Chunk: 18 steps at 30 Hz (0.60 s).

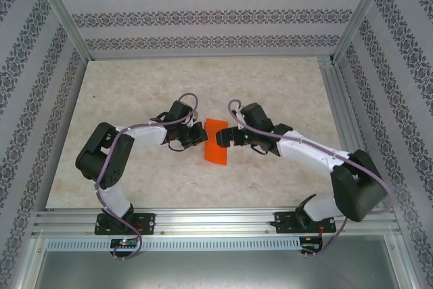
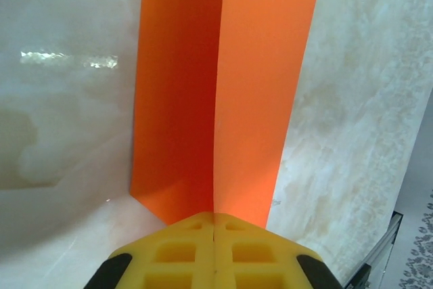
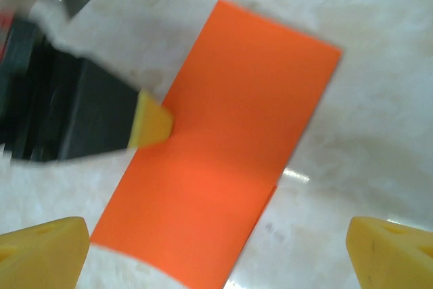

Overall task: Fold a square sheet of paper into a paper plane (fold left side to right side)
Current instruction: Third fold the triangle at the center of the table.

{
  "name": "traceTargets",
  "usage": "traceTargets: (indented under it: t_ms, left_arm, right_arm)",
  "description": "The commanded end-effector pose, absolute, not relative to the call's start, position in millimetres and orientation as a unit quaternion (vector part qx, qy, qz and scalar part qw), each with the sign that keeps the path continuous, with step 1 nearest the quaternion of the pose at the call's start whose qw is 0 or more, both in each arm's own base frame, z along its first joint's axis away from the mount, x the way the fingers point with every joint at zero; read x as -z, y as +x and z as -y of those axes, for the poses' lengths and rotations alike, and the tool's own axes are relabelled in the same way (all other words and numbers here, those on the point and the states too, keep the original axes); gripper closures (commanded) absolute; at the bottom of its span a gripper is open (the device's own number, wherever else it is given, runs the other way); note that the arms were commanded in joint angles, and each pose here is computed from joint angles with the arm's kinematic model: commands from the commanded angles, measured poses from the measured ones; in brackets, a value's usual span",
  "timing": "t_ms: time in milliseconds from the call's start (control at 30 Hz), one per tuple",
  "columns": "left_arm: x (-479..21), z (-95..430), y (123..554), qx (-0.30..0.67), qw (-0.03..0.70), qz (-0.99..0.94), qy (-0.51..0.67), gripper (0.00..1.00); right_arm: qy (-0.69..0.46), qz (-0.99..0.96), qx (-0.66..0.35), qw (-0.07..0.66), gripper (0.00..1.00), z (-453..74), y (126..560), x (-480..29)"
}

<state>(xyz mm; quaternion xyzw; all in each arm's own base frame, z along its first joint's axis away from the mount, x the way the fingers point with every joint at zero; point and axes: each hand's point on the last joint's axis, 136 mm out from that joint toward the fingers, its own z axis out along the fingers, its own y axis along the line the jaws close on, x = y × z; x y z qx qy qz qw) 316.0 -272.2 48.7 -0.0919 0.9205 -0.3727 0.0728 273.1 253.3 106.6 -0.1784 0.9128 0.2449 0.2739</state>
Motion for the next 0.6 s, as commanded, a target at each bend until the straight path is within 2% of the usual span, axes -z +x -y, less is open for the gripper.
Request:
traceTargets:
  t_ms: [0,167,300,567]
  left_arm:
    - [-56,277,312,0.384,0.072,-0.915,-0.097,0.94]
    - [-56,277,310,0.383,0.069,-0.916,-0.098,0.94]
    - [-56,277,311,0.380,0.069,-0.917,-0.096,0.94]
    - [-55,277,310,0.376,0.068,-0.920,-0.092,0.95]
  right_arm:
    - [-0.237,-0.882,-0.235,0.333,0.02,-266,255,-114]
    - [-0.324,-0.850,-0.157,0.384,0.05,-282,225,-106]
    - [-0.364,-0.835,-0.098,0.402,0.15,-294,219,-99]
    - [-0.437,-0.817,-0.045,0.374,0.23,-337,212,-72]
